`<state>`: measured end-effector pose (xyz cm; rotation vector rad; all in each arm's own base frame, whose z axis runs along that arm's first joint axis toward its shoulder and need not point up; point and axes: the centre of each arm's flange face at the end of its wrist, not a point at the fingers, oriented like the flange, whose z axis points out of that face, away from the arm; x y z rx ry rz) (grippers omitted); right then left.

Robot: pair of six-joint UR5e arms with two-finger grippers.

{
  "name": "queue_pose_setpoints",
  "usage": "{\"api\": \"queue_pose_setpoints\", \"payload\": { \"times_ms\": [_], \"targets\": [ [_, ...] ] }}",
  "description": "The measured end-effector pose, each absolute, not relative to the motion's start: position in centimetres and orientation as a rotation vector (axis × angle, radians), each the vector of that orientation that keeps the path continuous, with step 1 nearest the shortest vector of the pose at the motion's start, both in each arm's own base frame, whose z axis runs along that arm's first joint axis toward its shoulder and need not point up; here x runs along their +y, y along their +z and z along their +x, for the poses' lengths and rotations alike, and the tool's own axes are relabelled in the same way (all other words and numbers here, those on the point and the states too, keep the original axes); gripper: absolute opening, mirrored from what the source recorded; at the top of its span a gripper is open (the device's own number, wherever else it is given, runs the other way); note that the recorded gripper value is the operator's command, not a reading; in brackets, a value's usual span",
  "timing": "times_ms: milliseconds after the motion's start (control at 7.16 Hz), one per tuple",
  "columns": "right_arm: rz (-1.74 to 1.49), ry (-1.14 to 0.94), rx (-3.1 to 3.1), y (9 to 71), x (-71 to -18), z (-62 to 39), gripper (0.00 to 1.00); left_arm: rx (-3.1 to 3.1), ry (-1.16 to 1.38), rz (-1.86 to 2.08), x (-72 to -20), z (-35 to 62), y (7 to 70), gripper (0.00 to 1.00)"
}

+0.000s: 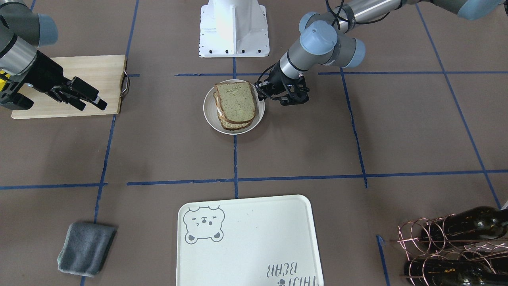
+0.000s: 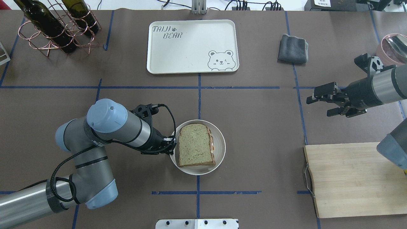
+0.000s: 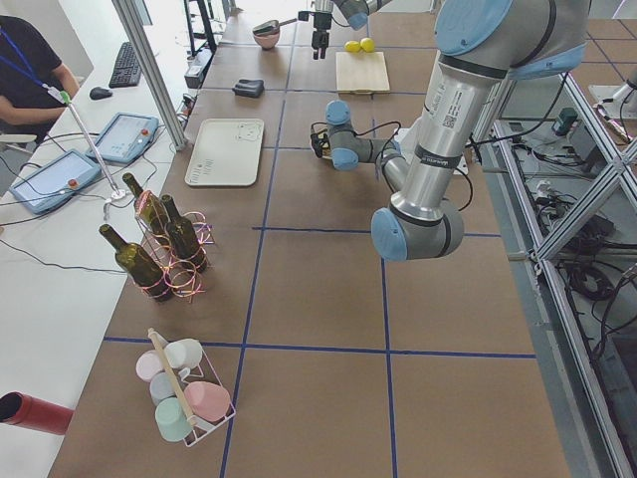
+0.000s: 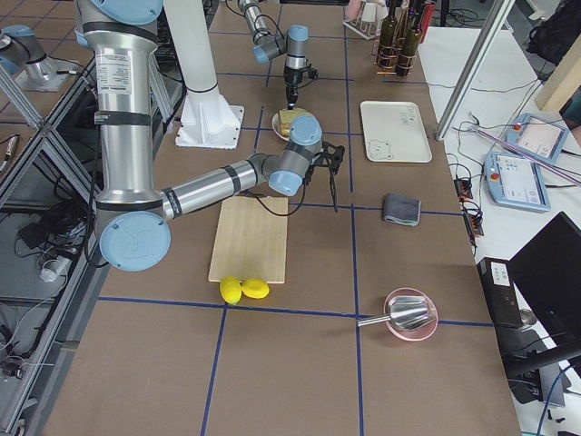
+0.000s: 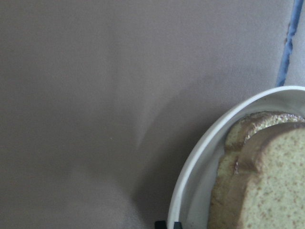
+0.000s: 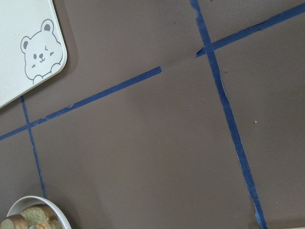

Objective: Make sandwich and place on tray
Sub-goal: 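Grip the white plate rim with the left gripper and lift, then carry the plate with the left gripper onto the bear tray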

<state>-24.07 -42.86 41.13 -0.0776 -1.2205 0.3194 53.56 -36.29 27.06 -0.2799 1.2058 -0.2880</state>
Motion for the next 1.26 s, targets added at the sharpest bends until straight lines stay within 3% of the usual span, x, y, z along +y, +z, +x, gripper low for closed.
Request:
{"api": "queue_pose_setpoints", "payload": {
  "times_ms": [699, 1257],
  "targets": [
    [-0.072, 0.319, -1.225, 40.8, -42.9, -23.9, 1.00, 1.281, -0.748, -0.332, -44.2, 50.2, 22.8, 0.00],
    [-0.063, 0.315, -1.222, 40.9, -42.9, -24.0, 1.00, 1.225, -1.041, -0.202, -56.6, 54.2, 21.5, 0.00]
  ]
}}
